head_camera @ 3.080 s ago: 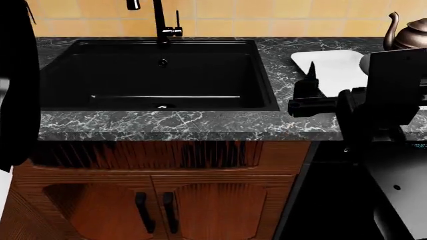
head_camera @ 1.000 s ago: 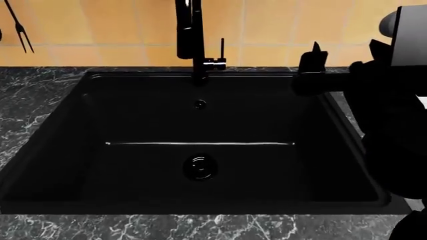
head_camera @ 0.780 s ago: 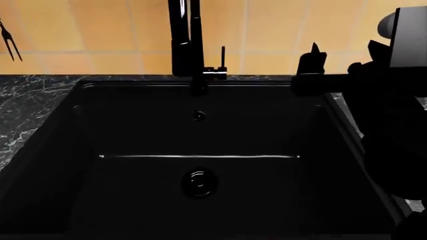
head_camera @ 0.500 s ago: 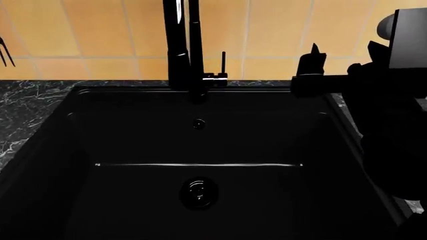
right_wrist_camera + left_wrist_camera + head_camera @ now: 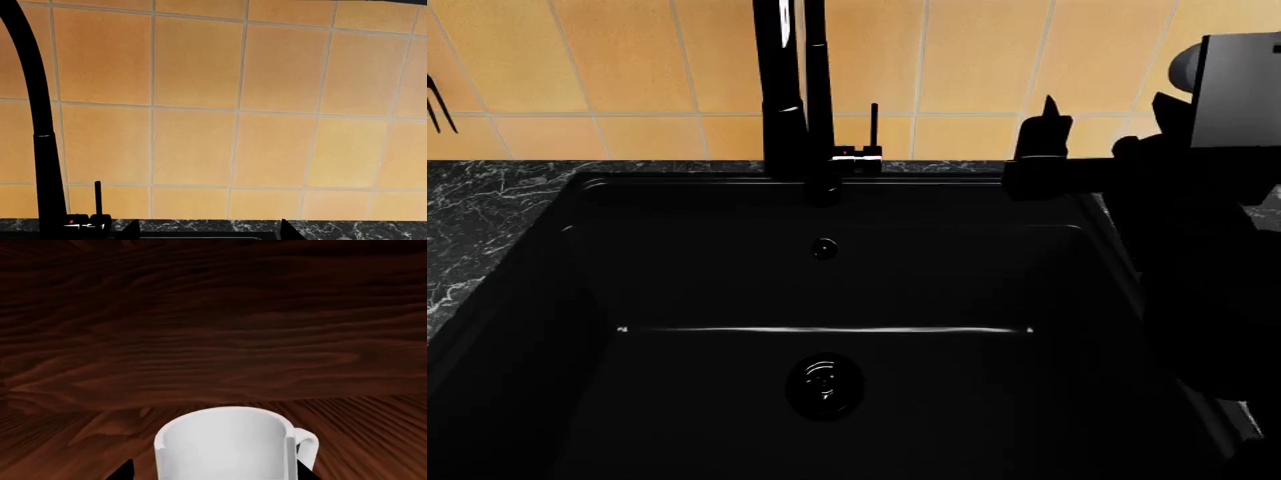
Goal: Pick the kettle from the counter and place it on the tray. Then pick the mug from the cabinet and place it on the tray. Then close the cabinet doors.
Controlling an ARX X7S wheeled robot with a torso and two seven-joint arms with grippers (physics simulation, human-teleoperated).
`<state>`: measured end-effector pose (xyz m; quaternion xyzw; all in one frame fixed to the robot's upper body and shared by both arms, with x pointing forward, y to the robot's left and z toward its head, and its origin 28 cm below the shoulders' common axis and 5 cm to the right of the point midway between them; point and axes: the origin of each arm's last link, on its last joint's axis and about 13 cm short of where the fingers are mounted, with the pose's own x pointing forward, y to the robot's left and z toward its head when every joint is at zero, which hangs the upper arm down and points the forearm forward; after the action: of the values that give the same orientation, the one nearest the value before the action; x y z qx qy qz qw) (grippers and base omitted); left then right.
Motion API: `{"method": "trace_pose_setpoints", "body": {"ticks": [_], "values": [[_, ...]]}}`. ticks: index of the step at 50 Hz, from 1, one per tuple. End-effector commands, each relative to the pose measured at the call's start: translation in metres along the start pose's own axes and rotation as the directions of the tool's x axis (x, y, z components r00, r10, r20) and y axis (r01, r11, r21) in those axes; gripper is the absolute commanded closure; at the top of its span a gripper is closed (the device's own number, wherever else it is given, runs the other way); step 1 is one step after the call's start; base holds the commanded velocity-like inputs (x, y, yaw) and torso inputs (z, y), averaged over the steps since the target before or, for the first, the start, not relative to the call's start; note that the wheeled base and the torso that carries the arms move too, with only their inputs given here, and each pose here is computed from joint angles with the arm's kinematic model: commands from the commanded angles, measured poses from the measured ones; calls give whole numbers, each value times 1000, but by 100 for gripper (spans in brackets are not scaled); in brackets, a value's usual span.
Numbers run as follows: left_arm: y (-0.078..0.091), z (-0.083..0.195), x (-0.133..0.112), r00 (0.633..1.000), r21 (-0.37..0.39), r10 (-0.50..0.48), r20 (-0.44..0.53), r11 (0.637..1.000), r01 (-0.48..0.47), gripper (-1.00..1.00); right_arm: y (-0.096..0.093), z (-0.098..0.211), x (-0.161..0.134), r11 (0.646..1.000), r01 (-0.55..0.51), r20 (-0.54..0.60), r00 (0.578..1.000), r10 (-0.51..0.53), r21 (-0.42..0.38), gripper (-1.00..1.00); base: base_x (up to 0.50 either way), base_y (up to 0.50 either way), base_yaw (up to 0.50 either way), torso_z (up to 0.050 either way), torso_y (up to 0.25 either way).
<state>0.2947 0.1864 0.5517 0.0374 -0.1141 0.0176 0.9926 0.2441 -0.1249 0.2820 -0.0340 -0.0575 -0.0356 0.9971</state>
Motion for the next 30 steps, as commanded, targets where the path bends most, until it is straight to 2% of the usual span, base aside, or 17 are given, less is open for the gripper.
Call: {"method": "trace_pose_setpoints", "body": {"ticks": [1,4,5,15,19,25,30], "values": [[1,-40,23,990,14,34,-135,999,-33,-100,1,-5,3,1000,-4,-5,1000,4,4,-100,0,0,0,0,0],[2,-44,25,989,15,38,-140,999,-37,-100,1,-6,4,1000,-5,-7,1000,5,5,-100,0,0,0,0,0],[2,-44,25,990,17,41,-137,999,-39,100,1,-7,4,1000,-5,-7,1000,5,5,-100,0,0,0,0,0],[4,-41,24,993,9,50,-108,999,-49,100,1,-9,5,1000,-6,-11,1000,6,8,-100,0,0,0,0,0],[7,-35,23,997,-9,44,-55,999,-45,100,1,-9,5,1000,-7,-11,1000,7,10,-100,0,0,0,0,0],[14,6,6,993,-79,38,113,996,-29,100,1,-9,4,1000,-9,-8,1000,9,9,-100,0,0,0,0,0],[17,31,-9,982,-97,41,186,995,-24,100,2,-8,2,1000,-14,-6,1000,14,5,-100,0,0,0,0,0]]}}
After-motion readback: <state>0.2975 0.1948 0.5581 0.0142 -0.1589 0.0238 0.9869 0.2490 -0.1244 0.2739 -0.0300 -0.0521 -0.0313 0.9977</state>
